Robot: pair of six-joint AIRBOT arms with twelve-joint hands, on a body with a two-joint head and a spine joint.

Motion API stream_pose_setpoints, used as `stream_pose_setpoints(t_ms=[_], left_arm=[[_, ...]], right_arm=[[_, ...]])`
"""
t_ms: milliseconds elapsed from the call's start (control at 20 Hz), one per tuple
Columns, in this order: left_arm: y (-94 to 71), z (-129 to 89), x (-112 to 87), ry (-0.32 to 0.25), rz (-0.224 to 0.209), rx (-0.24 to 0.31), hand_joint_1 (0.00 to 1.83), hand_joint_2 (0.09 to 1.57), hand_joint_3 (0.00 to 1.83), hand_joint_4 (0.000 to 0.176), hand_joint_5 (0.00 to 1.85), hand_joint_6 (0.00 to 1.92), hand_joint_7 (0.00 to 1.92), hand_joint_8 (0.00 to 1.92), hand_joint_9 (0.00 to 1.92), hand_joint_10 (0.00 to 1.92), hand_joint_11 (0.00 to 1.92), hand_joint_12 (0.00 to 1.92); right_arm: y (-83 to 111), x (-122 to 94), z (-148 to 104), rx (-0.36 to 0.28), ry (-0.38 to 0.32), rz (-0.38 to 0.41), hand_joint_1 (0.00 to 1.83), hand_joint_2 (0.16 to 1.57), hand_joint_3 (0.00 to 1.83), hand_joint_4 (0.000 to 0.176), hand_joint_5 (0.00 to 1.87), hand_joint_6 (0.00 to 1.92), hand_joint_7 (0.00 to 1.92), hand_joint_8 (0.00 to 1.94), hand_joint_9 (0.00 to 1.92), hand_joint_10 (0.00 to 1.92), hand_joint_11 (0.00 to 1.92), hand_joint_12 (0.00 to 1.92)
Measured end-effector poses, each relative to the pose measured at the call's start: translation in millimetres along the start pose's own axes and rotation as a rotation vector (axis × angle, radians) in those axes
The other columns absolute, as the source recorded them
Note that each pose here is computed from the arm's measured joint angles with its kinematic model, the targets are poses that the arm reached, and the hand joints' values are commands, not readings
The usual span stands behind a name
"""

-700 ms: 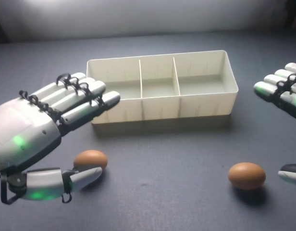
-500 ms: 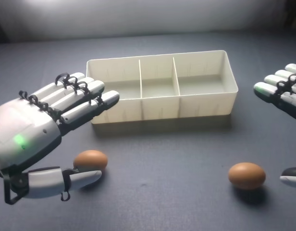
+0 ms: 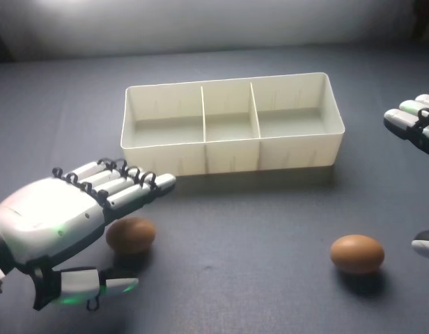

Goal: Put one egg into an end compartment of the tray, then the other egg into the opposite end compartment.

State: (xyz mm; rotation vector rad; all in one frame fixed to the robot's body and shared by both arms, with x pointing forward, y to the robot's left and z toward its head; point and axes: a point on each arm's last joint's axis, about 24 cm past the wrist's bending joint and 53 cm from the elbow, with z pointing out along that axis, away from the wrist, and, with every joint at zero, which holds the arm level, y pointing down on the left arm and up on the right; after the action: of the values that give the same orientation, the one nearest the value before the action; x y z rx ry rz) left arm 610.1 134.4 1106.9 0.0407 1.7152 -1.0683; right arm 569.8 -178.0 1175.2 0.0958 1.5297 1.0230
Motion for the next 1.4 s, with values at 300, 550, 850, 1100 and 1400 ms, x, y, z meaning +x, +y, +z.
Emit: stream_pose_setpoints(t_ms=[300,550,850,1100,1400], left_arm=[[14.8,11,11.8,0.034,-0.021,-0.044,1.18,1.26,0.00,0.000,0.62,0.23,0.67,1.18,0.51,1.34,0.40,1.89],[0.1,13,7.5,0.016,0.010,-0.016,1.18,1.30,0.00,0.000,0.63,1.26,0.70,1.74,0.79,1.91,0.90,1.92],[-42.6,13,-65.0,-0.173,0.092,0.129,1.11,1.27,0.00,0.000,0.70,1.36,0.89,1.73,1.01,1.89,1.06,1.92],[-52.5,37,-120.3,-0.330,0.074,0.164,1.18,1.28,0.00,0.000,0.66,1.43,0.70,1.54,1.00,1.92,1.13,1.92],[-28.0,92,-141.4,-0.328,0.061,0.049,1.10,1.36,0.01,0.000,0.53,1.62,0.63,1.72,0.90,1.92,1.06,1.92]], right_arm=[[-5.2,1,-1,0.004,-0.006,0.031,0.49,1.21,0.06,0.000,0.00,0.00,0.00,0.00,0.00,0.00,0.00,0.00],[-8.3,-1,-2,0.012,-0.009,0.050,0.37,1.32,0.03,0.000,0.00,0.00,0.00,0.00,0.00,0.00,0.00,0.00],[-9.7,-1,-3,0.015,-0.010,0.060,0.30,1.37,0.03,0.000,0.00,0.00,0.00,0.00,0.00,0.00,0.00,0.00],[-12.8,0,-2,0.018,-0.014,0.071,0.30,1.36,0.02,0.000,0.00,0.00,0.00,0.00,0.00,0.00,0.00,0.00],[-19.2,4,-3,0.029,-0.002,0.079,0.35,1.37,0.02,0.000,0.00,0.00,0.00,0.00,0.00,0.00,0.00,0.00]])
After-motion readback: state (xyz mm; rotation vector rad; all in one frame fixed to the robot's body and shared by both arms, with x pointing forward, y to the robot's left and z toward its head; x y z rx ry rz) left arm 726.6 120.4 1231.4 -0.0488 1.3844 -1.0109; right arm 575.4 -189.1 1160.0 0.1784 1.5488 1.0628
